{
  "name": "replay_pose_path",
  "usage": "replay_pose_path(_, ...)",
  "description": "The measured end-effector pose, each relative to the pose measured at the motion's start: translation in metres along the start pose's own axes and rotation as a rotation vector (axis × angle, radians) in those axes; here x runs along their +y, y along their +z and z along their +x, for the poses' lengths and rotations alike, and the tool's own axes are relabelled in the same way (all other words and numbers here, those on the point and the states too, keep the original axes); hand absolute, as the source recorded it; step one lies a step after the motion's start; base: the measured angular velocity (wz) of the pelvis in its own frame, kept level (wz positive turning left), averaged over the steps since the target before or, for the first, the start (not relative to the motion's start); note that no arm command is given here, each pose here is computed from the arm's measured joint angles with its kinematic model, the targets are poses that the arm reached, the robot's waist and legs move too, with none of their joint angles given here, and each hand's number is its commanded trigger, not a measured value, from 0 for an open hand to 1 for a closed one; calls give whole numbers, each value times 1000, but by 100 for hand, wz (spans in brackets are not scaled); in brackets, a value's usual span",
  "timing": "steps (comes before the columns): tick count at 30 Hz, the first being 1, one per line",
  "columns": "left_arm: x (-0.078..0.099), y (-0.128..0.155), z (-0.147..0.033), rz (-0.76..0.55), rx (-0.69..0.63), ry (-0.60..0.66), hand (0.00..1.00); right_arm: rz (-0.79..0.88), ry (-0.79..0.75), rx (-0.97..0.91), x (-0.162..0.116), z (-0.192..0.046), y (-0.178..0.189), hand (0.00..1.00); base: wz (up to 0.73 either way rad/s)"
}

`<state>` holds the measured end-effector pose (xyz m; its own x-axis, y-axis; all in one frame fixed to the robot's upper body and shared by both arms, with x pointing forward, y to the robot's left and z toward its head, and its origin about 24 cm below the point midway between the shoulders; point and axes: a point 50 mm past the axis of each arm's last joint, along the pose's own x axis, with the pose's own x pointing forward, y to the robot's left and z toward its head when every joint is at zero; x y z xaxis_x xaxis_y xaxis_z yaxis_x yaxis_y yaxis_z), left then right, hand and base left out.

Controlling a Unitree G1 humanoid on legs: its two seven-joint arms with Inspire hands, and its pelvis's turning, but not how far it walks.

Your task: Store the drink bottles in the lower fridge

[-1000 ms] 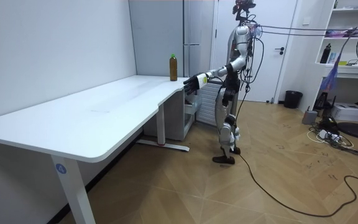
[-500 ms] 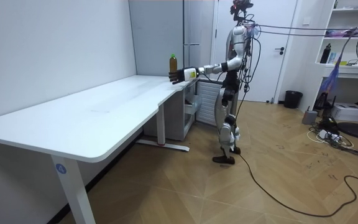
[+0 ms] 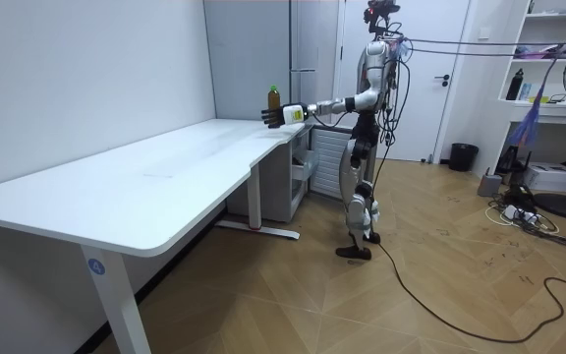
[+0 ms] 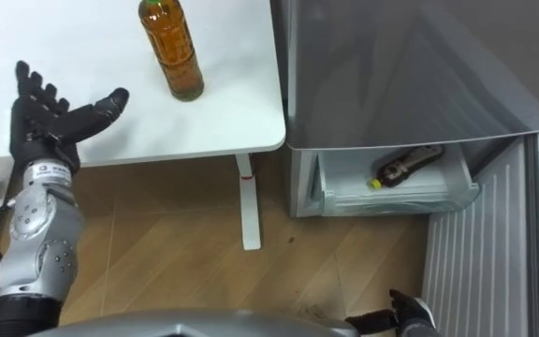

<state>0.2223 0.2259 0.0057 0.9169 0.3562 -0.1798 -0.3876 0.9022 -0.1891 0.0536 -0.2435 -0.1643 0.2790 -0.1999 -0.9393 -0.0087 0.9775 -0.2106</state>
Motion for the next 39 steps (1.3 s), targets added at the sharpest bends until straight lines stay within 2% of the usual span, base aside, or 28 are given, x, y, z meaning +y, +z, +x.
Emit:
replay_pose_path(9, -14, 17, 9, 10, -37, -100, 0, -7, -27, 11, -4, 0, -1, 0, -5)
replay_pose_path(19, -9, 31, 18, 7, -75, -85, 0, 21, -43, 53, -7, -2, -10, 0, -8)
replay_pose_path(23, -11, 38, 24, 52, -103, -92, 0, -20, -50, 96, -9, -3, -20, 0, 0)
replay_pose_path(27, -12, 35, 29, 74, -89, -87, 0, -96, -48, 157, -10, -5, -31, 0, -1)
replay_pose_path(39, -12, 28, 38, 90, -40, -111, 0, -146, -24, 225, -9, -7, -42, 0, -7)
